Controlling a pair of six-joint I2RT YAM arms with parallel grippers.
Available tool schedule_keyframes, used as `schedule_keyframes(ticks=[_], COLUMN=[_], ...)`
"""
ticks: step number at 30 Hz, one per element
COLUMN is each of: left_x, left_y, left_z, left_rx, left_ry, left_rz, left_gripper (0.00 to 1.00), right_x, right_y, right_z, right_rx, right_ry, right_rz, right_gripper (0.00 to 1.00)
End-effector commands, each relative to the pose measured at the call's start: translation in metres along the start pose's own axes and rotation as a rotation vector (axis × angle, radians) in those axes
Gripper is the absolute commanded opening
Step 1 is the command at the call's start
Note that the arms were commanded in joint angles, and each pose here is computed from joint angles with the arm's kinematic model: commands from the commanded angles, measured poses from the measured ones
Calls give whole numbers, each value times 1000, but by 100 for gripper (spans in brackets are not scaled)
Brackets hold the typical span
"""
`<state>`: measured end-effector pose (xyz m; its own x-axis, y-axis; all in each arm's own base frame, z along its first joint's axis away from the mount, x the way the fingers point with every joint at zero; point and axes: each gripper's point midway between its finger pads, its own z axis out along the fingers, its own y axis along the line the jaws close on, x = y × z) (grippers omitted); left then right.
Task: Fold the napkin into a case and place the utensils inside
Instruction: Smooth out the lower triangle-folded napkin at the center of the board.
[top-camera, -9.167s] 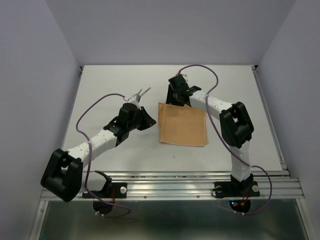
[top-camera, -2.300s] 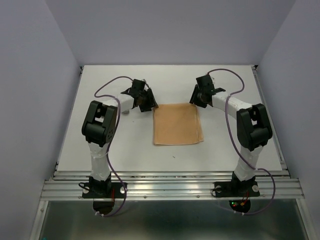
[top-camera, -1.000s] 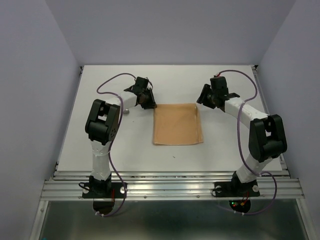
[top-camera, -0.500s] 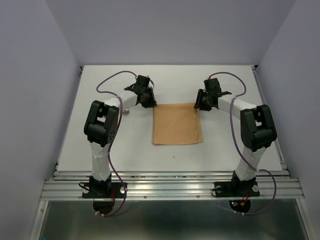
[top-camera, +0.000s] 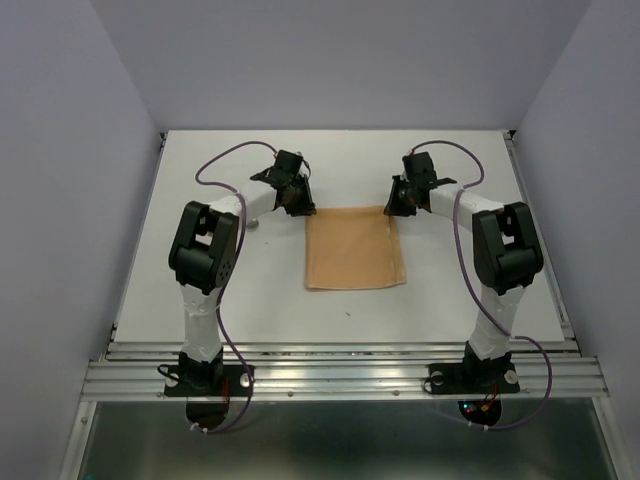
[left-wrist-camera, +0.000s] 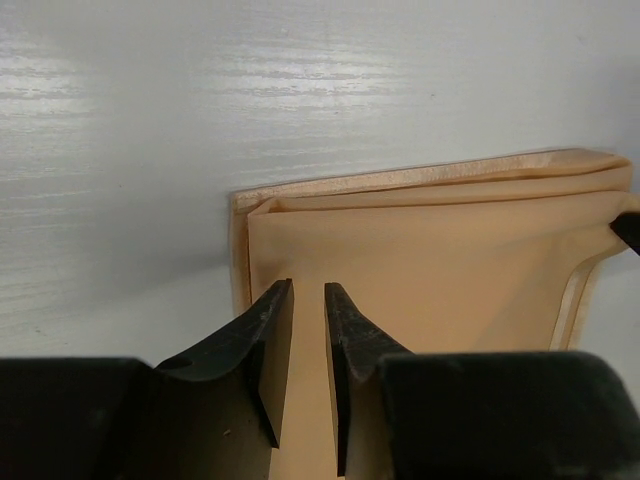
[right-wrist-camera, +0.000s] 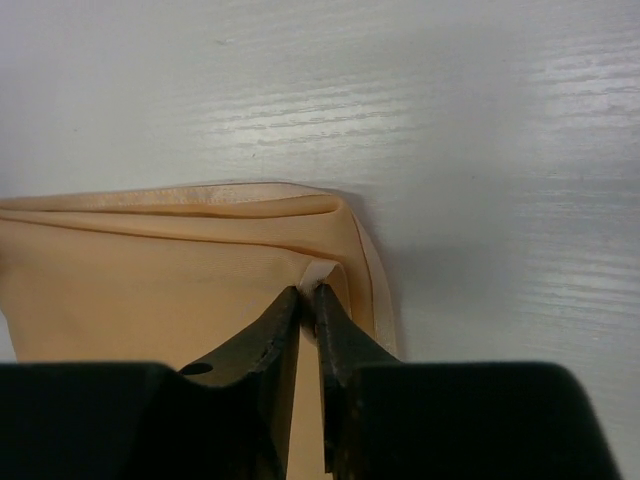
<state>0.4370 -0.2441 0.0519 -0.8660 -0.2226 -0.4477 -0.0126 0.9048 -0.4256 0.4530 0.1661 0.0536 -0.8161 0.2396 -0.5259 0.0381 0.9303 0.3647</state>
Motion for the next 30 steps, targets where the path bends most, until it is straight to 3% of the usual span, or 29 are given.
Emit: schedule_keyframes(ticks=[1, 5, 13, 22, 25, 27, 30], left_x=[-23, -23, -17, -13, -7, -5, -1], left_y=[-23, -27, -38, -54, -54, -53, -47], left_z=[-20, -21, -17, -7, 3, 6, 11], left_rx=[56, 69, 97, 126, 128, 125, 108], left_ry=[-60, -55, -27, 13, 35, 42, 51], left_rz=[42, 63, 108, 154, 152, 152, 151], left_gripper=[31, 31, 31, 31, 31, 31, 31], right_x=[-18, -26, -46, -48, -52, -59, -65], right_y=[21, 27, 38, 31, 25, 26, 24], right_z=[1, -2, -11, 14, 23, 18, 1], right_rx=[-61, -79, -102, -68, -33, -24, -4], right_ry=[-45, -68, -121, -105, -113, -125, -155], right_rz=[-6, 1, 8, 7, -4, -14, -37], right_gripper=[14, 1, 1, 1, 8, 25, 43])
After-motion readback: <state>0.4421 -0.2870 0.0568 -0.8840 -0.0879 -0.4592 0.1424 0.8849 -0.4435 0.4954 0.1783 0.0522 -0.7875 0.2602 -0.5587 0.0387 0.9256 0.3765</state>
